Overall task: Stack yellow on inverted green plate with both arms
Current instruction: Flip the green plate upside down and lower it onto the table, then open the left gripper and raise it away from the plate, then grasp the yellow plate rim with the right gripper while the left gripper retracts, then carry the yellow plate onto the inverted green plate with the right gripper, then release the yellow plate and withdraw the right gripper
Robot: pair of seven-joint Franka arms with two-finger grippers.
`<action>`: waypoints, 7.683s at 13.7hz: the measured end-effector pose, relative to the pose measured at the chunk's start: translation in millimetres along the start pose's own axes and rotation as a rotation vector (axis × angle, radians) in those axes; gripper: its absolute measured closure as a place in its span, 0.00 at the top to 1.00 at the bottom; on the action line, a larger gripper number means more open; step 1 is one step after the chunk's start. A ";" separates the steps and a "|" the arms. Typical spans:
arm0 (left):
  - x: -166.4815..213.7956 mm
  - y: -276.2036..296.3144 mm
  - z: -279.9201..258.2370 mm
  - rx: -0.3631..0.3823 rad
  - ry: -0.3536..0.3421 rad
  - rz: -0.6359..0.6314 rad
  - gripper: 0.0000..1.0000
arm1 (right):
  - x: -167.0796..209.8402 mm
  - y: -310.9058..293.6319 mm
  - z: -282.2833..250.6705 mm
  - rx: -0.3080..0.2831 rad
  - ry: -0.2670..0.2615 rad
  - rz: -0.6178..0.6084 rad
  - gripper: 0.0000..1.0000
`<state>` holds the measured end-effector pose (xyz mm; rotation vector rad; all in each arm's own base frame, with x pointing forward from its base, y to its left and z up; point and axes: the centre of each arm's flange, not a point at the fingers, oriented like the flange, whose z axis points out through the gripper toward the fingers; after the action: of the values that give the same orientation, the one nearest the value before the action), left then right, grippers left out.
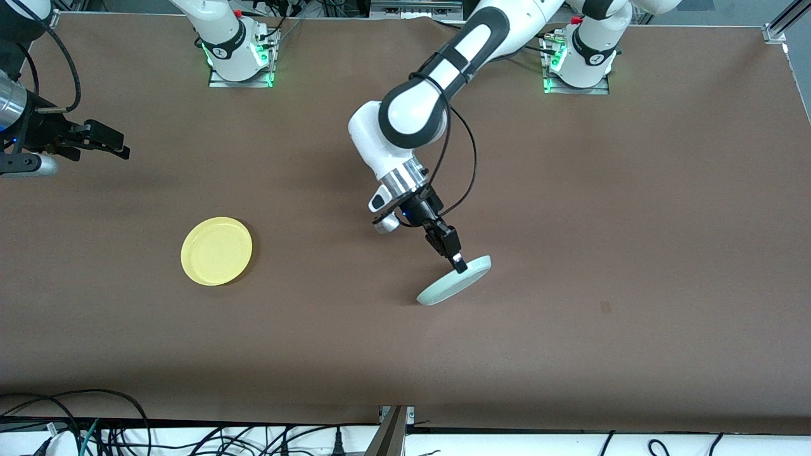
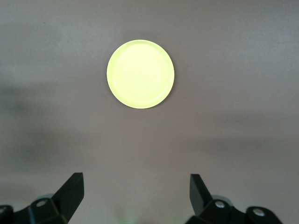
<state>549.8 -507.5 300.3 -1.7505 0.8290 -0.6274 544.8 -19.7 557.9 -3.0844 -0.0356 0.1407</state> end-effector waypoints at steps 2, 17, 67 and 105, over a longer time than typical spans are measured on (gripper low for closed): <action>-1.3 16.9 -13.6 0.036 -0.009 0.003 0.02 | 0.0 0.0 0.0 0.000 0.000 0.000 1.00; -12.4 119.2 -50.4 0.102 0.002 -0.058 0.02 | 0.0 0.1 0.0 0.000 0.000 0.000 1.00; -353.6 -362.6 299.5 -1.154 -0.617 -0.723 1.00 | 127.3 53.7 334.7 0.008 -0.033 0.085 0.04; -356.8 -350.3 306.2 -1.169 -0.632 -0.724 1.00 | 120.8 -320.5 196.7 0.111 0.084 0.069 1.00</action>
<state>637.9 24.3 530.9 -3.1262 0.0005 0.0953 640.4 313.7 368.9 -2.9780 0.0798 0.0156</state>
